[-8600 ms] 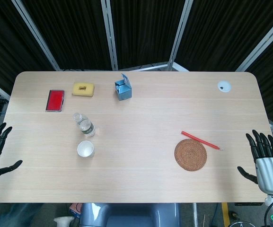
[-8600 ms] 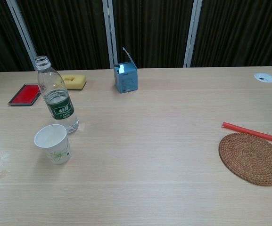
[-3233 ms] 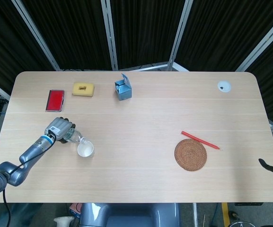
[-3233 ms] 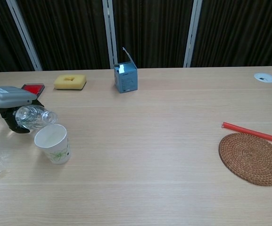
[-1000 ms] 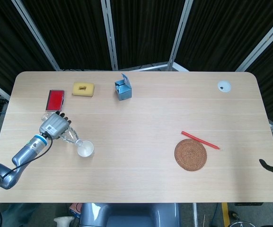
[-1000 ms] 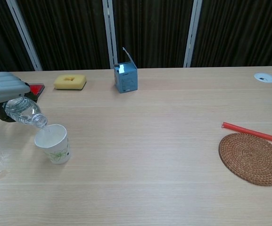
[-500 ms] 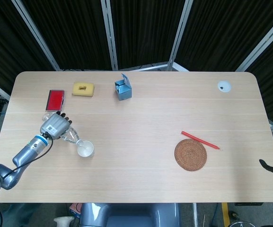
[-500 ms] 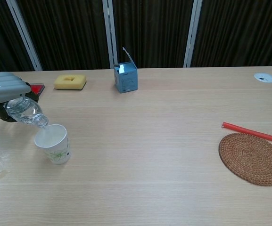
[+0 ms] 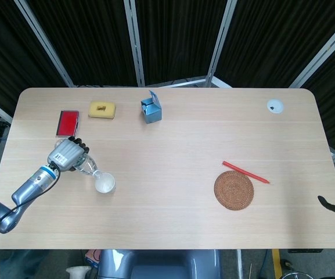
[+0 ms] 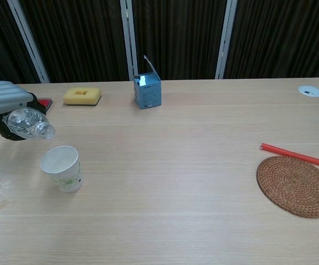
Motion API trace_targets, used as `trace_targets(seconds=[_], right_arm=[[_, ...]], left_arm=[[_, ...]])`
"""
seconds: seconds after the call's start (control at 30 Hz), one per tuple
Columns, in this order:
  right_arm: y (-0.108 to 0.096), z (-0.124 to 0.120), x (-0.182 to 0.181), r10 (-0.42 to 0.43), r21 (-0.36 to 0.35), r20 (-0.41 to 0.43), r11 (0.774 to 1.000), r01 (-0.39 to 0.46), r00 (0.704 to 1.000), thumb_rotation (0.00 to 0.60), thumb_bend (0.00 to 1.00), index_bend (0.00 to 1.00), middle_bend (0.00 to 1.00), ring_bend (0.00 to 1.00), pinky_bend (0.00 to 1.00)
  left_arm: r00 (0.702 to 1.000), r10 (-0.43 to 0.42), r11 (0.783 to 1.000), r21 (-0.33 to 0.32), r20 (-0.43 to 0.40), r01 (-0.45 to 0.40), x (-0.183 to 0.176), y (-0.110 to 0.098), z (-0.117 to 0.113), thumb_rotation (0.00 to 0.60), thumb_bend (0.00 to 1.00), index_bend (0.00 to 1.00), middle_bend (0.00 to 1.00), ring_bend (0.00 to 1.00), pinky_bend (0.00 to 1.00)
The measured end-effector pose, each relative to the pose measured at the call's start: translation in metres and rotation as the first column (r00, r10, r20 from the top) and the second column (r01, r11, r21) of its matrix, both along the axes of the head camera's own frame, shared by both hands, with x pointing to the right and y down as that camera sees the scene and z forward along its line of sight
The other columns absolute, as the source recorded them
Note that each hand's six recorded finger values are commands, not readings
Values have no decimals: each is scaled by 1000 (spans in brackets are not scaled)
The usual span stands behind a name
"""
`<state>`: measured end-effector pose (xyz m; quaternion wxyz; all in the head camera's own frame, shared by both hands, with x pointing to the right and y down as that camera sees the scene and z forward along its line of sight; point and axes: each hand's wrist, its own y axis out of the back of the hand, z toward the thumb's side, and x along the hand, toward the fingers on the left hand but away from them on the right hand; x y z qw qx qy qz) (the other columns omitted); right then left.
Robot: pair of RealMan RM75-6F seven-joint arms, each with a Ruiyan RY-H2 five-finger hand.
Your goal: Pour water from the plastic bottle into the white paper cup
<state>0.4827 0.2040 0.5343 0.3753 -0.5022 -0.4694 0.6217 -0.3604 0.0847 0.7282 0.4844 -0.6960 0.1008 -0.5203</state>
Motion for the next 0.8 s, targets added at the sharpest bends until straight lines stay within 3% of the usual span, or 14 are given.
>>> trace_targets(seconds=[0.3, 0.47, 0.57, 0.63, 0.77, 0.8], right_arm=[[0, 1, -1, -2, -3, -1, 1000, 2, 1000, 600, 0, 0, 0, 0, 0], [1, 1, -2, -5, -3, -1, 1000, 5, 1000, 600, 0, 0, 0, 0, 0], [1, 2, -3, -6, -6, -2, 1000, 6, 1000, 600, 0, 0, 0, 0, 0], [1, 3, -3, -8, -10, -3, 1000, 8, 1000, 600, 0, 0, 0, 0, 0], [1, 5, -5, -13, -17, -7, 1000, 13, 1000, 600, 0, 0, 0, 0, 0], [1, 5, -5, -14, -17, -7, 1000, 14, 1000, 600, 0, 0, 0, 0, 0]], left_arm=[[990, -98, 994, -62, -103, 91, -7, -1, -5, 600, 512, 586, 437, 286, 330], [959, -216, 973, -119, -184, 197, -9, -5, -8, 600, 508, 592, 439, 286, 330], [911, -323, 942, -180, -256, 283, -6, -9, -11, 600, 500, 597, 443, 287, 330], [857, -409, 908, -238, -314, 346, -3, -12, -12, 600, 500, 601, 445, 287, 329], [705, -573, 817, -367, -418, 446, 7, -20, -15, 600, 499, 603, 445, 287, 330], [648, -618, 784, -410, -445, 466, 11, -22, -16, 600, 499, 602, 445, 287, 330]])
